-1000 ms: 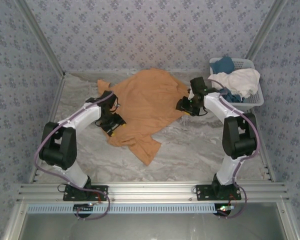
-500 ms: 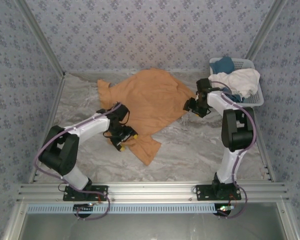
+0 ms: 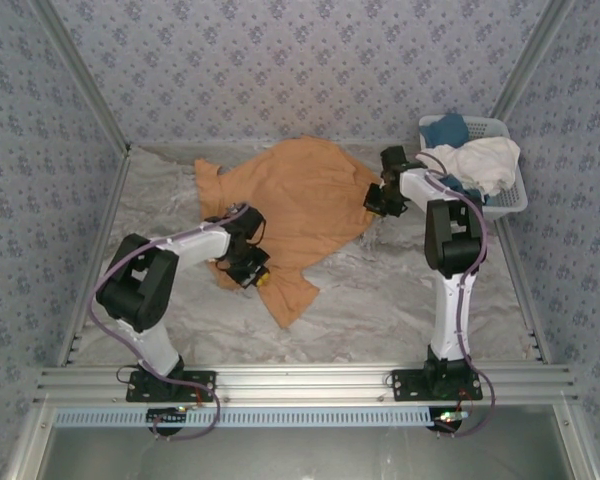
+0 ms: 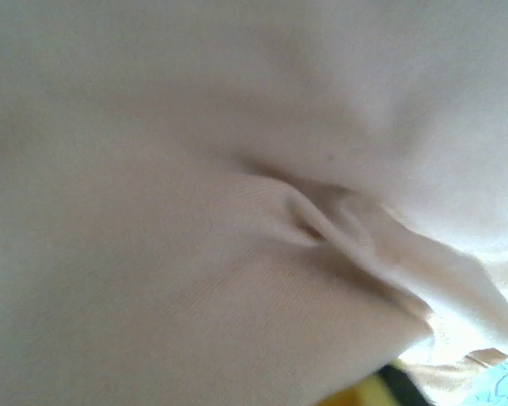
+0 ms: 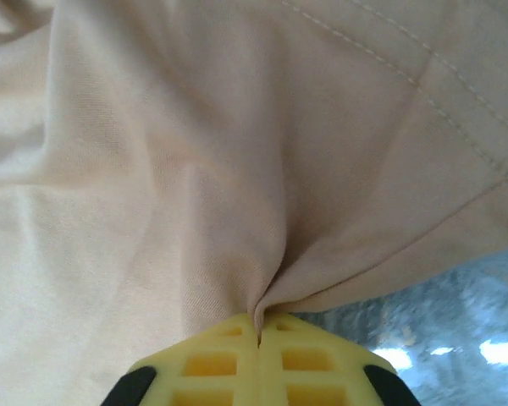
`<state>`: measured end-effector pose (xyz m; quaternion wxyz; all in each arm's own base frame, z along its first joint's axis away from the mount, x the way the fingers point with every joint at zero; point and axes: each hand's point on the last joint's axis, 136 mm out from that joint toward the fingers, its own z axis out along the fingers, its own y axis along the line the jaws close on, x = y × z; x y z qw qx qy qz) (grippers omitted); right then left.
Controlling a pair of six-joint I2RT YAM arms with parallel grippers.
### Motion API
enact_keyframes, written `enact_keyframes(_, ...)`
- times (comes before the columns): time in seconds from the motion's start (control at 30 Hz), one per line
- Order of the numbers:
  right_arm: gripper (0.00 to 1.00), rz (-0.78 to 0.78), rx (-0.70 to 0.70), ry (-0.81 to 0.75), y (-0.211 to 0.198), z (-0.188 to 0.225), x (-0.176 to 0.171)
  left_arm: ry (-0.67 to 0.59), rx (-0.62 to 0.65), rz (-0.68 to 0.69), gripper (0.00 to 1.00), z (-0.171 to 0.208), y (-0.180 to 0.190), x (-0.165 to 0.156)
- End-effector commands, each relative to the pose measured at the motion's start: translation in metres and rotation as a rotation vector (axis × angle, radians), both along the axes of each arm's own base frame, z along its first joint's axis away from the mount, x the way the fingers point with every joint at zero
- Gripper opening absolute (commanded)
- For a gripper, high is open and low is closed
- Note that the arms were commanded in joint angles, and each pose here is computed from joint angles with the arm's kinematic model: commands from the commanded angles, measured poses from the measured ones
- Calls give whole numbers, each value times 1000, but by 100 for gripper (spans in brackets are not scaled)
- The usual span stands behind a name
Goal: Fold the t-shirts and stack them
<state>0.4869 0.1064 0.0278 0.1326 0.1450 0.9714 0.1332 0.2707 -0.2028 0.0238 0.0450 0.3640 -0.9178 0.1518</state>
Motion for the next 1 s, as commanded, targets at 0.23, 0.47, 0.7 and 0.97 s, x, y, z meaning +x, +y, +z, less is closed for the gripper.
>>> enact_keyframes(0.23, 0, -35, 3, -332, -11, 144, -30, -432, 38, -115, 0, 119, 39, 36)
enact_keyframes(0.47, 0, -11, 27, -635, -2, 267, -83, -855, 105, -130, 0, 250, 71, 34)
enact_keyframes(0.7, 0, -10, 9, -1013, 0, 400, -171, -1381, 60, 35, 0, 402, 108, 2)
enact_keyframes(0.97, 0, -61, -47, -1098, -15, 448, -170, -1483, 47, -1, 0, 474, 85, 44)
